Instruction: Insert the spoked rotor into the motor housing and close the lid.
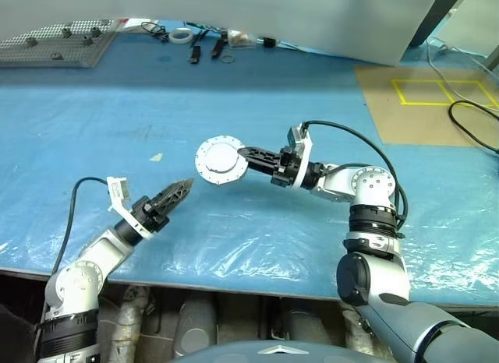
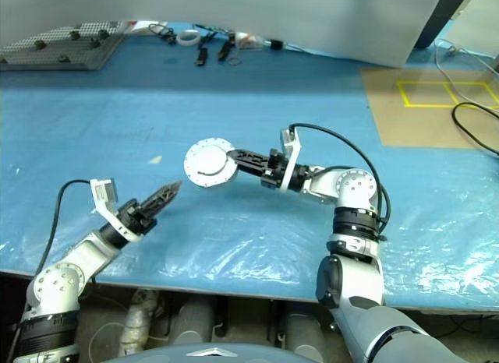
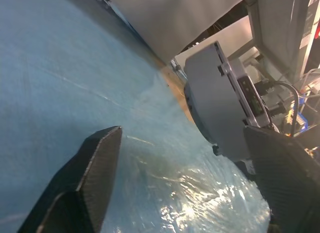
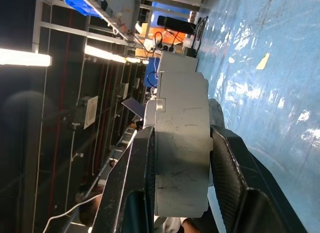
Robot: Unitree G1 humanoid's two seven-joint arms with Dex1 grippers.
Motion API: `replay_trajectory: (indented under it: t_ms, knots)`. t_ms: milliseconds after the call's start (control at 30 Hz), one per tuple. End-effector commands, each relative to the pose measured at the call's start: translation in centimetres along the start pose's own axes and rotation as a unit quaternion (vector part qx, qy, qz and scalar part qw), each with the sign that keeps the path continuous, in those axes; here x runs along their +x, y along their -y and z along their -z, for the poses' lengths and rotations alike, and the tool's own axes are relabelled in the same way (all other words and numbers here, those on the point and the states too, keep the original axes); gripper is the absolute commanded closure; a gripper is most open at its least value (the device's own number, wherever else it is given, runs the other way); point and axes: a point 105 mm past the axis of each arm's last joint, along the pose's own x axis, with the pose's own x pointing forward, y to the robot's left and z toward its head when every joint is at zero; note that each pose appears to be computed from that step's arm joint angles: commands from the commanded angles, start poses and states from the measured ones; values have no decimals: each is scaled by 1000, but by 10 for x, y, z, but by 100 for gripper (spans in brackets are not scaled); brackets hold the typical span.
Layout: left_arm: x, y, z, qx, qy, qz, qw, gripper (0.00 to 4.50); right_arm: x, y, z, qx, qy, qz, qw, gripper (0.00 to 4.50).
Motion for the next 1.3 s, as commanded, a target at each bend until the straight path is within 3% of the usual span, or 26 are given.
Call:
replay_trajectory:
  t_ms: [33, 233, 667, 933, 1100, 1300]
  knots:
    - [-1, 6, -3, -21, 12, 18, 1000, 2, 5, -29, -11, -29, 8, -58, 998, 328]
    - [21, 6, -1, -48, 15, 35, 998, 2, 8, -32, -10, -31, 3, -62, 998, 328]
    - [51, 39, -3, -50, -4, 126, 991, 2, 12, -32, 0, -31, -14, -62, 997, 328]
    - [41, 31, 0, -57, -9, 100, 993, 2, 10, -30, -2, -34, -12, -53, 998, 328]
    - [65, 31, -7, -73, 26, 112, 991, 2, 12, -27, 1, -33, -17, -48, 998, 328]
    - [79, 33, 1, -94, 21, 114, 989, 2, 12, -26, 2, -35, -18, -44, 998, 328]
